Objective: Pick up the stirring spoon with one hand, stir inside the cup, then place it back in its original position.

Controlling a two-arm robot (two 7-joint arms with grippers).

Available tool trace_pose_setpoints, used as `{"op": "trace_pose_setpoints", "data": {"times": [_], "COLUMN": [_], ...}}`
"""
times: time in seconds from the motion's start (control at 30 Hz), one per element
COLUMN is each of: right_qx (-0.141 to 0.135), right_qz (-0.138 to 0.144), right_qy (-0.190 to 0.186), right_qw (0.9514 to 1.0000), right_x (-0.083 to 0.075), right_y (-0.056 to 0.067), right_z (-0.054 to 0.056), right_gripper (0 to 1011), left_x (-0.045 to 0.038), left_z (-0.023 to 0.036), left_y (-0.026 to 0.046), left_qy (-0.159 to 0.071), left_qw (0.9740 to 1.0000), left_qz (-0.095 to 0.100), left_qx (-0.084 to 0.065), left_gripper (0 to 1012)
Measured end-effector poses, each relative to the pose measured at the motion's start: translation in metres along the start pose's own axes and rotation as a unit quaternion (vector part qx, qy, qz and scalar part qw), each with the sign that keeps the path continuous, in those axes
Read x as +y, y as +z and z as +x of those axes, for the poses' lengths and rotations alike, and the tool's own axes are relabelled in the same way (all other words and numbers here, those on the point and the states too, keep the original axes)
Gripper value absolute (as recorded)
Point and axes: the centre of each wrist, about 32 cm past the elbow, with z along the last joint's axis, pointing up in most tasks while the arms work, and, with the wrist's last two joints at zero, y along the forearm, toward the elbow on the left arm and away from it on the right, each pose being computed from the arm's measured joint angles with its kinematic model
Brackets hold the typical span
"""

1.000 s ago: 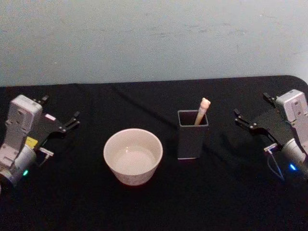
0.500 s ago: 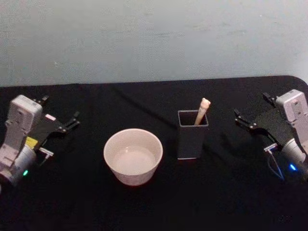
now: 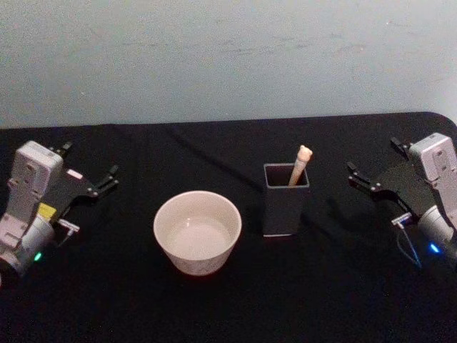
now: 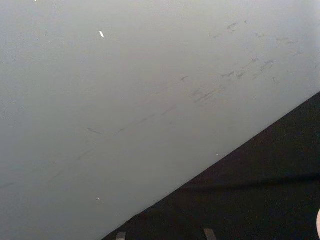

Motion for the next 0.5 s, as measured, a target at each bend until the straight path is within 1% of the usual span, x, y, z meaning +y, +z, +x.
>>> {"op": "trace_pose_setpoints", "data": {"times": [0.5], "right_qx": [0.0], "right_qz": [0.0], "right_qy": [0.0], "right_qw": [1.0], "right_x": [0.0], "right_y": [0.0], "right_z": [0.0], "right_gripper": [1002], "left_x": [0.0], "left_z": [0.0], "left_y": [0.0], "left_qy": [0.0], "left_qw": [1.0], "left_qz": [0.0], "left_qx": [0.0], "left_gripper": [1001]}}
